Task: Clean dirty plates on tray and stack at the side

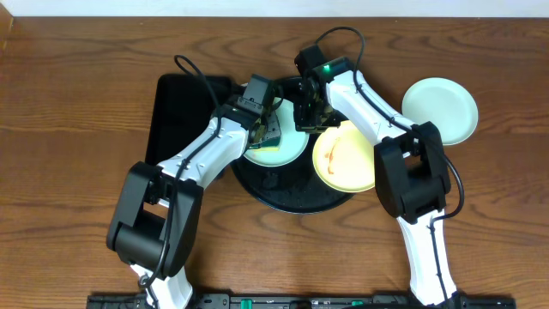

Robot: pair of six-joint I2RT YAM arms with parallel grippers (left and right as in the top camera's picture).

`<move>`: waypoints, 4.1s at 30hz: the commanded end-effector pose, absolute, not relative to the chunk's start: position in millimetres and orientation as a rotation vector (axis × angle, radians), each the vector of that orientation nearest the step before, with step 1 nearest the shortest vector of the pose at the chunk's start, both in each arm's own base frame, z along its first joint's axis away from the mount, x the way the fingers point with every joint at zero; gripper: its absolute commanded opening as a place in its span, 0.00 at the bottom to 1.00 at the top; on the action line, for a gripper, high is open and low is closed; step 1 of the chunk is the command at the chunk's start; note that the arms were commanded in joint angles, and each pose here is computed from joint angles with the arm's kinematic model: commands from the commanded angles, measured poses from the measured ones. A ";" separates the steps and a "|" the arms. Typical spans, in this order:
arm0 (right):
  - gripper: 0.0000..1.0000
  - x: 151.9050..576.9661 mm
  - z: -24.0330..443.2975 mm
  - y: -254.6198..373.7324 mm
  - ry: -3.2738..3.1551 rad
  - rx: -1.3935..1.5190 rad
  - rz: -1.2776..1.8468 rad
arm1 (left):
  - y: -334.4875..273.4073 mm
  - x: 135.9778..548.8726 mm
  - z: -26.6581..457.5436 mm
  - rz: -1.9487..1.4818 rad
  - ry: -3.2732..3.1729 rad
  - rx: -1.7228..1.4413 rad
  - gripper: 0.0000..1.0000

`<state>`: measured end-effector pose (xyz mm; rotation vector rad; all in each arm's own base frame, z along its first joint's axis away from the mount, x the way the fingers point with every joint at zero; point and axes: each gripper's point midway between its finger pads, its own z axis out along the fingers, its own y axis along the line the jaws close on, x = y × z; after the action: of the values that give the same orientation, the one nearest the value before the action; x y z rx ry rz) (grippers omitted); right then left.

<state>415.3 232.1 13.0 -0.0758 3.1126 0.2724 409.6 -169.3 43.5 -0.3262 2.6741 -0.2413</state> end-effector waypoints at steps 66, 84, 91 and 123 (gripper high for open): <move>0.01 411.3 4.1 216.2 3.144 -0.058 0.172 | -172.6 407.6 75.2 -0.299 2.646 -0.297 0.10; 0.01 411.2 4.1 216.1 3.145 -0.059 0.171 | -89.5 392.4 16.2 0.404 2.669 -0.372 0.08; 0.01 410.7 4.1 215.8 3.147 -0.059 0.169 | -65.8 401.7 54.1 0.553 2.510 -0.400 0.08; 0.01 432.3 281.4 182.6 2.328 -0.370 -0.346 | 52.1 339.7 163.9 0.199 2.456 -0.966 0.08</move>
<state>434.0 198.0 255.7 -0.3317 2.4506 -0.0611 341.4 49.8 175.6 -0.9313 2.4264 0.2059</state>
